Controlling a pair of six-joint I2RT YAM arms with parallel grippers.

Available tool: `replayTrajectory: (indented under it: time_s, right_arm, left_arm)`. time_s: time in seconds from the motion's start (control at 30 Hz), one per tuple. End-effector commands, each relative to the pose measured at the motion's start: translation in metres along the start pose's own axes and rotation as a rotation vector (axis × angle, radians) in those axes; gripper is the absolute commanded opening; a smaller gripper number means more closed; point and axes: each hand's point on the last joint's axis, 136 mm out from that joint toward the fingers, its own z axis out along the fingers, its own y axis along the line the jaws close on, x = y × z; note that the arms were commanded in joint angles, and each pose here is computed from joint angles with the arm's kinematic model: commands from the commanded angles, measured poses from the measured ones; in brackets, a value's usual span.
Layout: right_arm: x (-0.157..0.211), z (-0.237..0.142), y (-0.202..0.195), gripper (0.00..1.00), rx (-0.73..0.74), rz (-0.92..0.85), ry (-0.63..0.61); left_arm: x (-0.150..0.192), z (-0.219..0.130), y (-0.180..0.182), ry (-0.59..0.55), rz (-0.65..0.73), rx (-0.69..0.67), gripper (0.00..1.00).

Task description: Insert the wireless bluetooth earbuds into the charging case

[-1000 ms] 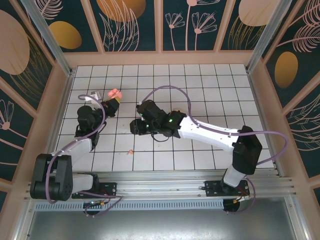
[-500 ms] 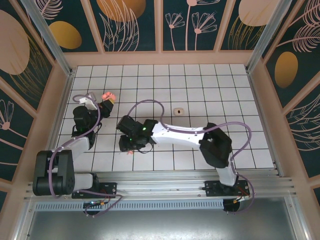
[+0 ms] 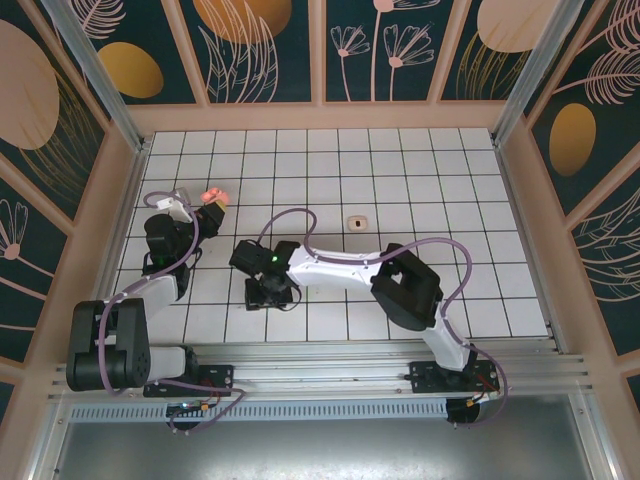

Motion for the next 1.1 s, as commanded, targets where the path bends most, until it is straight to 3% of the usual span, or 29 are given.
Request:
replayTrajectory:
  time_s: [0.0, 0.5, 1.07]
  right_arm:
    - [-0.008, 0.005, -0.007, 0.42, 0.015, 0.057, 0.006]
    - [-0.017, 0.028, -0.007, 0.39, 0.009, 0.041, 0.051]
    - [-0.014, 0.023, -0.031, 0.26, 0.119, -0.005, 0.012]
  left_arm:
    - [-0.001, -0.004, -0.003, -0.01, -0.002, 0.014, 0.16]
    - [-0.01, -0.004, -0.007, -0.03, 0.021, 0.011, 0.16]
    - [-0.014, -0.011, -0.009, -0.05, 0.054, -0.005, 0.16]
